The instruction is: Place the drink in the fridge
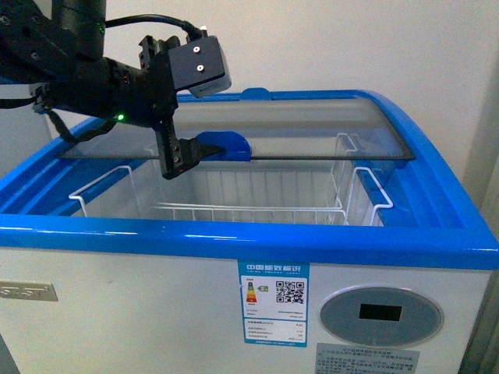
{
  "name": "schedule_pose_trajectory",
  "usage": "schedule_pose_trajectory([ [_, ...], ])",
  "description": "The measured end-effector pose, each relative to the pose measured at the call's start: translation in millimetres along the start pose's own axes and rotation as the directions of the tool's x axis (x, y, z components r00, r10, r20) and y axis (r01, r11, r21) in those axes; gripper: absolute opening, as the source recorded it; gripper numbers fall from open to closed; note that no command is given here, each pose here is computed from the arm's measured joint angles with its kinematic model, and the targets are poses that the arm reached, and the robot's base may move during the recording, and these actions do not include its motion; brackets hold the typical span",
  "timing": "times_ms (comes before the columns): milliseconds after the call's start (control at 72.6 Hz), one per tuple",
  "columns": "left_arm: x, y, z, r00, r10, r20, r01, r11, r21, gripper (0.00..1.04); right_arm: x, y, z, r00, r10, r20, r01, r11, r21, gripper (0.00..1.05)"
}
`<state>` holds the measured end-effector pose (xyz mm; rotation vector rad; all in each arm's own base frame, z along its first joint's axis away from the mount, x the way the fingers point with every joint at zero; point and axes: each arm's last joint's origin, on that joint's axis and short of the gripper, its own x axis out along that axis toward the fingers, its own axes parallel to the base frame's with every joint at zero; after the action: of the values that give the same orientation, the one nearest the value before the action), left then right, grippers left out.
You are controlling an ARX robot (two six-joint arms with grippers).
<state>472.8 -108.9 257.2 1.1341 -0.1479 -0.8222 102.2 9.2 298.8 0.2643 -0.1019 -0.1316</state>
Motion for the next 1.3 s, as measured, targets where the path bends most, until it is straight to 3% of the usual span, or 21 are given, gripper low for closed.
schedule_pose_trajectory([
  [276,34,30,-13,0.991,0.114,-0.074,-0.112,0.993,0.029,0.97,0,0,0,1.000,0.000,0.000,0.000,1.000,0.000,0.42],
  [441,46,38,-22,0.961,0.245,-0.132,-0.242,0.970,0.038,0.97,0,0,0,1.000,0.000,0.000,0.000,1.000,0.000,0.42],
  [565,48,33,-24,0.922,0.343,-0.180,-0.358,0.932,-0.054,0.97,0,0,0,1.000,0.000,0.000,0.000,1.000,0.000,0.42],
  [730,27,18,-21,0.876,0.355,-0.325,-0.442,0.862,-0.250,0.97,0,0,0,1.000,0.000,0.000,0.000,1.000,0.000,0.42],
  [841,-11,11,-13,0.869,0.328,-0.370,-0.475,0.764,-0.436,0.97,0,0,0,1.000,-0.001,0.000,0.001,1.000,0.000,0.42],
  [951,-58,1,6,0.864,0.332,-0.378,-0.502,0.614,-0.609,0.95,0,0,0,1.000,0.001,0.000,-0.001,1.000,0.000,0.42],
  [978,-73,-4,12,0.819,0.397,-0.414,-0.573,0.536,-0.620,0.90,2,0,-1,0.999,0.017,-0.041,-0.018,1.000,-0.014,0.42],
  [1020,-105,-20,25,0.727,0.513,-0.456,-0.663,0.353,-0.660,0.80,1,0,6,0.968,0.097,-0.233,-0.118,0.990,-0.077,0.42],
  [1075,-143,-48,36,0.694,0.566,-0.445,-0.662,0.257,-0.705,0.67,1,0,7,0.920,0.158,-0.358,-0.210,0.972,-0.109,0.42],
  [1158,-171,-78,39,0.690,0.565,-0.452,-0.652,0.216,-0.727,0.55,14,1,3,0.864,0.261,-0.430,-0.361,0.917,-0.170,0.42],
  [1282,-191,-118,30,0.698,0.516,-0.496,-0.658,0.188,-0.730,0.36,47,10,18,0.852,0.337,-0.401,-0.469,0.831,-0.299,0.42],
  [1295,-192,-122,30,0.700,0.511,-0.500,-0.658,0.187,-0.730,0.34,57,14,23,0.847,0.355,-0.395,-0.495,0.797,-0.345,0.42],
])
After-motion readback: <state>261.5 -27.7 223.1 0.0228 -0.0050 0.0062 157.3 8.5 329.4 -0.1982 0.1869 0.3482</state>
